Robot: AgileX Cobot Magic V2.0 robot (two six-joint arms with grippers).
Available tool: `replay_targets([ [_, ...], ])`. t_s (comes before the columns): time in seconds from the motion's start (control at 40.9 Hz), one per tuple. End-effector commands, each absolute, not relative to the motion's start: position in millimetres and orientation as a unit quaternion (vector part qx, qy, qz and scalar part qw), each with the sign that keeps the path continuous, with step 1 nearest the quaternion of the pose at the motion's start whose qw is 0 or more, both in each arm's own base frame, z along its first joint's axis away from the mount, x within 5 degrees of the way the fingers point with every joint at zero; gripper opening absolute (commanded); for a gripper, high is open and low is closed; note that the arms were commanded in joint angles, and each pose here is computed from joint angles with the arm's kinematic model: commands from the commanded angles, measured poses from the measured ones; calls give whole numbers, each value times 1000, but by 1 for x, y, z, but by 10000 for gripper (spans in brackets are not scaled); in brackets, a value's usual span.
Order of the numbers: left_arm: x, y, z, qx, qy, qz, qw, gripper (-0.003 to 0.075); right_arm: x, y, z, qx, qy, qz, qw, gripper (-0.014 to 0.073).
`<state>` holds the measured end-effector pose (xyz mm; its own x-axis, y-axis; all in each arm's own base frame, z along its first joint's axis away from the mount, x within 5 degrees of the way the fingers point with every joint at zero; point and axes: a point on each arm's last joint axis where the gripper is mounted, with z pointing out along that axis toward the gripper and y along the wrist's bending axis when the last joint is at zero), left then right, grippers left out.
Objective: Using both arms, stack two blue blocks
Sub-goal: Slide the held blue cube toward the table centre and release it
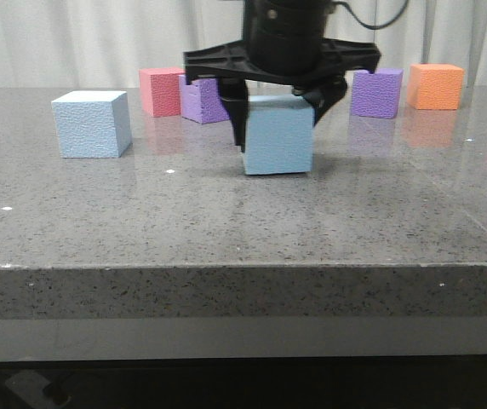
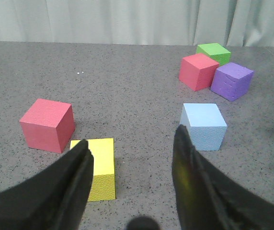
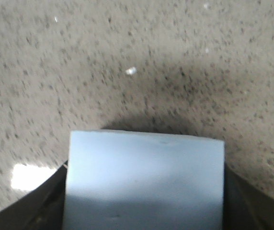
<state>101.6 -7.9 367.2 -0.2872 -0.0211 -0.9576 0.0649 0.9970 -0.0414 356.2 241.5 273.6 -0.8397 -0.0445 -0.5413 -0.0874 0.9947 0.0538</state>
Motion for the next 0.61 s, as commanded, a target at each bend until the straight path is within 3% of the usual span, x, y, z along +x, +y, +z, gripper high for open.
replay_targets([
  [0.0, 104, -8, 382, 11, 771, -42, 635, 365, 361, 244, 310, -10, 939, 54, 340, 439],
  [0.269, 104, -8, 382, 11, 771, -42, 635, 365, 367, 249, 314, -3, 935, 64, 350, 654],
  [0.44, 104, -8, 382, 11, 771, -42, 635, 365, 365, 248, 320, -3, 931, 71, 358, 657],
  [0.587, 104, -8, 382, 11, 771, -42, 635, 365, 353, 239, 346, -40, 924, 65, 374, 657],
])
